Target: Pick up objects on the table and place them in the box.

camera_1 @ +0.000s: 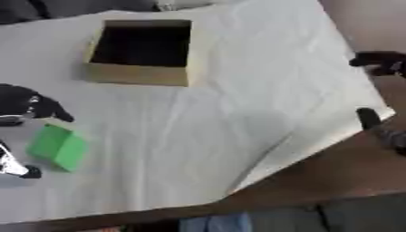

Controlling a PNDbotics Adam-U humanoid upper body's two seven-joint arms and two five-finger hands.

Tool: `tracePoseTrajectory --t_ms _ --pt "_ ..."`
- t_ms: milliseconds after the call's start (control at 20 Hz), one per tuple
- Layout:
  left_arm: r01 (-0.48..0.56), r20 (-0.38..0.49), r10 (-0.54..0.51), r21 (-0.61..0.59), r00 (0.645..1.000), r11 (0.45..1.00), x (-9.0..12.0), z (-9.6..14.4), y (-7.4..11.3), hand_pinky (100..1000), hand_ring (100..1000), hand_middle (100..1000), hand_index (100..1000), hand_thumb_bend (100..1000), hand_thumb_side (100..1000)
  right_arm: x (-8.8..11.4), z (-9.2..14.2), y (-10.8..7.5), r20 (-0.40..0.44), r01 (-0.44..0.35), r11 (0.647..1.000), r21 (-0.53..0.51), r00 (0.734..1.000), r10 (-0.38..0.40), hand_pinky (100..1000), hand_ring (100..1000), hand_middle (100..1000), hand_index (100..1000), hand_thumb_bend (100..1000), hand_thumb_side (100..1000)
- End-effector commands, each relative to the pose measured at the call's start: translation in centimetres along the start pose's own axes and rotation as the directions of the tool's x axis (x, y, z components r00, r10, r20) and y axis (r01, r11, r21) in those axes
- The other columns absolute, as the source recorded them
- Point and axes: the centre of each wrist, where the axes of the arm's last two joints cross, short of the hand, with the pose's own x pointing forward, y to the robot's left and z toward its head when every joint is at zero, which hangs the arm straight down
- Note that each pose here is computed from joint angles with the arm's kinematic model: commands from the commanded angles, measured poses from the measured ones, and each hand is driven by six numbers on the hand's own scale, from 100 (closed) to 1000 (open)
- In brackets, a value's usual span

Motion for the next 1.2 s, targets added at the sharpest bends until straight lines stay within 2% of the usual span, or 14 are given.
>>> tracePoseTrajectory --t_ms 50,650,1200 --pt "0.025 -0.018 -0.025 0.004 1.000 1.000 -0.4 0.5 0.7 825 795 773 934 598 528 0.5 0.1 -0.9 0.011 -0.036 0.999 0.004 0.999 0.036 885 1000 886 1000 100 163" --pt "0.033 -0.019 -0.034 -0.012 0.999 0.999 -0.6 -0.1 0.4 823 795 773 933 596 532 0.5 0.1 -0.9 0.012 -0.035 0.999 0.004 0.999 0.035 885 1000 886 1000 100 162" --pt "0.047 -0.023 -0.048 -0.047 0.999 0.998 -1.0 -1.2 -0.5 805 764 738 907 558 509 0.5 0.0 -0.9 0.014 -0.034 0.999 0.007 0.999 0.034 885 1000 886 1000 100 161"
